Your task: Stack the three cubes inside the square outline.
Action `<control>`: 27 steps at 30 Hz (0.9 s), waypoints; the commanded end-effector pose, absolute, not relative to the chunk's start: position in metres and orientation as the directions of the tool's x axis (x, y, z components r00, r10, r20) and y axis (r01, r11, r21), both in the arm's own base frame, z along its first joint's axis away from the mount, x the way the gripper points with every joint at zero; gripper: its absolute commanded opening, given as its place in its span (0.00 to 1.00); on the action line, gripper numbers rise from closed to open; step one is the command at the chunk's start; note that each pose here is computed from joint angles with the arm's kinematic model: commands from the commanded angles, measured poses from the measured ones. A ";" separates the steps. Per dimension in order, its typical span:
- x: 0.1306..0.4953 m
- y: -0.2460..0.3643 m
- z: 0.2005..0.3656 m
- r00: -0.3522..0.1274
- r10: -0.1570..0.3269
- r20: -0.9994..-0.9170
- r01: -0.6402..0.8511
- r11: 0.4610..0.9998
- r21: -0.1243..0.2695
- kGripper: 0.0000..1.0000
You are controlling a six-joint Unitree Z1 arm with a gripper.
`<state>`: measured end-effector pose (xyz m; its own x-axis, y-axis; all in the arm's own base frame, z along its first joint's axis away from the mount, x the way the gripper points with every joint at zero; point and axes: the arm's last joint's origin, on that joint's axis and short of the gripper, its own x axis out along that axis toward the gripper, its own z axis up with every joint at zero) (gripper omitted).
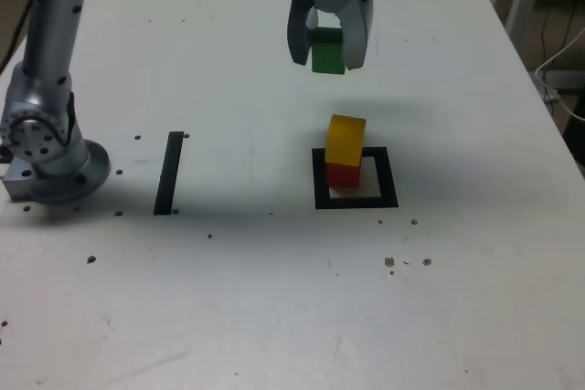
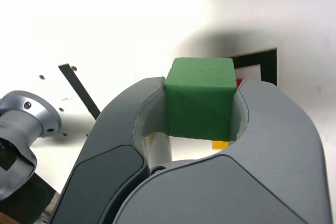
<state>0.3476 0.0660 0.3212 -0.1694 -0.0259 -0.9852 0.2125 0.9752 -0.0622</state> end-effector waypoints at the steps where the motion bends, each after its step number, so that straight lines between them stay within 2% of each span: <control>1: 0.343 0.059 0.326 -0.181 -0.030 -0.983 0.219 0.973 -0.070 0.31; 10: 0.341 0.028 0.325 -0.195 -0.045 -0.980 0.254 0.962 -0.095 0.31; 27: 0.348 -0.016 0.320 -0.198 -0.027 -0.980 0.299 0.950 -0.086 0.31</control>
